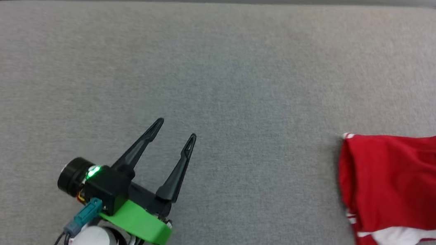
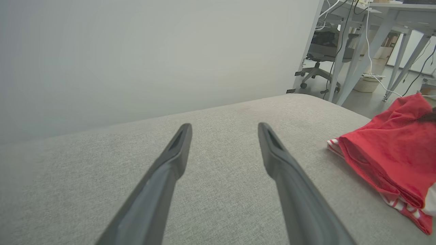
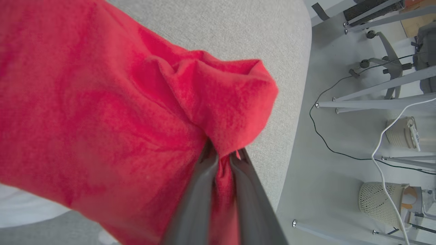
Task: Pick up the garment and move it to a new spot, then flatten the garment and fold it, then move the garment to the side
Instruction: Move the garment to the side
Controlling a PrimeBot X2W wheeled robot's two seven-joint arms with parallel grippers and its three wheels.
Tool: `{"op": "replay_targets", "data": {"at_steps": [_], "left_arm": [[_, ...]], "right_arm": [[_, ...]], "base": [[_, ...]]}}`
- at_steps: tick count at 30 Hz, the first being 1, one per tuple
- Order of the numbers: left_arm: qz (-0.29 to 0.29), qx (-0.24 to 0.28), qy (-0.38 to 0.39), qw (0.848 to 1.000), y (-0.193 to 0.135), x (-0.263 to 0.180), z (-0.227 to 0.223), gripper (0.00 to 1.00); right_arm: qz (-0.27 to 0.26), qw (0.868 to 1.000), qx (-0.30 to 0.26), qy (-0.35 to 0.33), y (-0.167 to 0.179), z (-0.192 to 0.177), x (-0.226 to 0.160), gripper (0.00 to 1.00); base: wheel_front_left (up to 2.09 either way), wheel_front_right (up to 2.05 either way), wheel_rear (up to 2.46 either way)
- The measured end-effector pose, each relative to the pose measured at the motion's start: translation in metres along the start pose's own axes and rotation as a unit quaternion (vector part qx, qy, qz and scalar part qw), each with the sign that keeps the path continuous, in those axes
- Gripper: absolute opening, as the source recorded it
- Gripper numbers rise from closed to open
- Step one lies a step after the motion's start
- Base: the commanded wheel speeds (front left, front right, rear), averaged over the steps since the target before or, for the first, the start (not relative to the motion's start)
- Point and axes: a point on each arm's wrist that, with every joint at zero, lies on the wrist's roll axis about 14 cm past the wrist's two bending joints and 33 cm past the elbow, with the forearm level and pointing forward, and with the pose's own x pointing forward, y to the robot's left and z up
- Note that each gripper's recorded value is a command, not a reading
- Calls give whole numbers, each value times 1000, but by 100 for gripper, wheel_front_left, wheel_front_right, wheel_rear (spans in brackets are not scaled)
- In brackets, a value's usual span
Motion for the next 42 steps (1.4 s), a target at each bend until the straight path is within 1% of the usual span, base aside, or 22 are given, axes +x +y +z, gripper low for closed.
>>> {"op": "replay_targets", "data": {"at_steps": [7,12,14,17,21,24,32,33,37,42], "left_arm": [[-49,10,-6,999,-2,30,-12,100],[-70,7,-15,997,2,47,-22,100],[-77,3,-15,997,4,52,-28,100],[-84,-6,-18,996,4,58,-36,100],[-88,-10,-20,996,9,63,-46,100],[-85,-15,-15,996,14,63,-54,100],[-67,-13,5,998,28,56,-70,100],[-65,-11,7,998,29,55,-71,100],[-61,-9,10,998,29,54,-69,100],[-53,-13,-2,998,24,55,-55,100]], "right_arm": [[-77,995,27,56,-66,-50,12,0],[-137,988,41,56,-109,-63,21,0],[-156,985,37,65,-122,-73,25,0],[-180,979,47,86,-137,-92,29,0],[-209,970,53,111,-153,-110,35,0],[-224,966,61,117,-160,-116,45,0],[-209,968,69,117,-141,-120,81,0],[-208,969,66,116,-141,-119,83,100],[-215,970,61,100,-146,-109,84,100],[-231,969,62,56,-160,-87,76,100]], "base": [[0,0,0],[0,0,0],[0,0,0],[0,0,0],[0,0,0],[0,0,0],[0,0,0],[0,0,0],[0,0,0],[0,0,0]]}}
